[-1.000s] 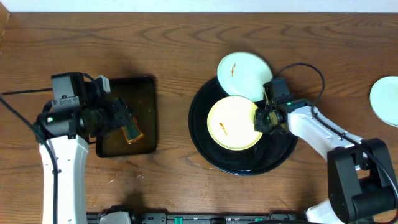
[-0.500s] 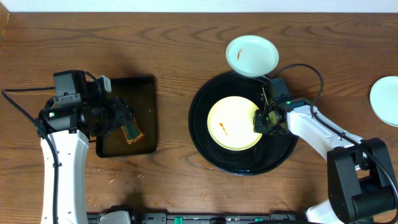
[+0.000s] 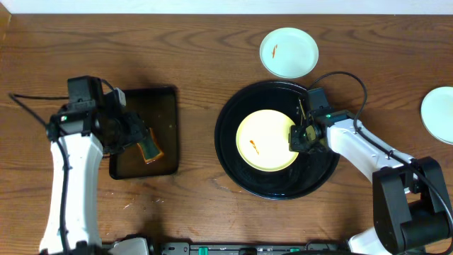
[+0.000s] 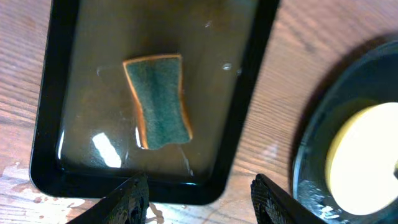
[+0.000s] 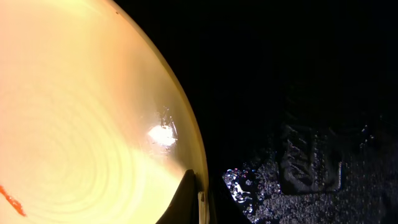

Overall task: Clean dirty plates on tray and stack at the side
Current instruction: 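Grasp the green-orange sponge in the small black tray with the left gripper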

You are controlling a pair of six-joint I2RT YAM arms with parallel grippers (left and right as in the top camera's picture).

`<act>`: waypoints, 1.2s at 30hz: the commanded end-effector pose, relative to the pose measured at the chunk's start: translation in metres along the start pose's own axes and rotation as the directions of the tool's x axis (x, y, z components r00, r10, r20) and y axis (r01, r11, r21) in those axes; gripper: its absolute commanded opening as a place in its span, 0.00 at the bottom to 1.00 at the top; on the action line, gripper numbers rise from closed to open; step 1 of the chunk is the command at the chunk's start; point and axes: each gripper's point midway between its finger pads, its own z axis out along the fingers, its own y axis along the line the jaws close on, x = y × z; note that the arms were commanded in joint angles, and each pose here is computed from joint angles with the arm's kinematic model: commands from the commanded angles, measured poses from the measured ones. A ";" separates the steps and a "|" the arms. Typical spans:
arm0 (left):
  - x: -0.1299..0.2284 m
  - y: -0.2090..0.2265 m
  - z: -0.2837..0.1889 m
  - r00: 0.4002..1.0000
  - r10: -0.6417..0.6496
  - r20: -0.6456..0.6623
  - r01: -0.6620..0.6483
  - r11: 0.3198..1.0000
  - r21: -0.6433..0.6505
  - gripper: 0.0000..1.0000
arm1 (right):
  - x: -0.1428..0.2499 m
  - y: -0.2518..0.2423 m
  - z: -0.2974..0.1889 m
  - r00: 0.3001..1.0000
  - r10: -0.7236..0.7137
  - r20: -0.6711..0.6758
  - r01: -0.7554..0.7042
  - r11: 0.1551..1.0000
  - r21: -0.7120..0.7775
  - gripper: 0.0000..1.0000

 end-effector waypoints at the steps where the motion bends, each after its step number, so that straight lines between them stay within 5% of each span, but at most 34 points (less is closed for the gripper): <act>1: 0.005 0.017 0.029 0.994 -0.072 -0.086 0.065 0.995 -0.078 0.55 | 0.028 -0.024 0.019 0.995 -0.043 -0.094 0.053 0.993 0.105 0.01; 6: 0.005 0.018 0.065 0.983 -0.081 -0.164 0.066 0.993 -0.099 0.55 | 0.027 -0.024 0.019 0.995 -0.043 -0.091 0.053 0.993 0.104 0.01; 14: 0.014 0.057 0.113 0.951 -0.235 -0.201 0.155 0.924 -0.349 0.52 | 0.026 -0.023 0.019 0.995 -0.044 -0.087 0.053 0.993 0.103 0.01; 16: 0.015 0.059 0.126 0.945 -0.248 -0.213 0.161 0.921 -0.356 0.44 | 0.026 -0.023 0.020 0.995 -0.044 -0.085 0.053 0.993 0.102 0.01; 20: 0.015 0.056 0.137 0.942 -0.246 -0.228 0.160 0.926 -0.341 0.08 | 0.025 -0.023 0.020 0.996 -0.044 -0.082 0.052 0.994 0.101 0.01; 27: -0.010 0.014 0.118 0.978 -0.041 -0.204 0.020 0.995 -0.103 0.07 | 0.024 -0.023 0.020 0.996 -0.044 -0.078 0.052 0.994 0.100 0.01; 36: -0.017 0.018 0.089 0.991 0.015 -0.131 -0.035 0.988 -0.148 0.08 | 0.024 -0.023 0.020 0.996 -0.042 -0.078 0.050 0.994 0.100 0.01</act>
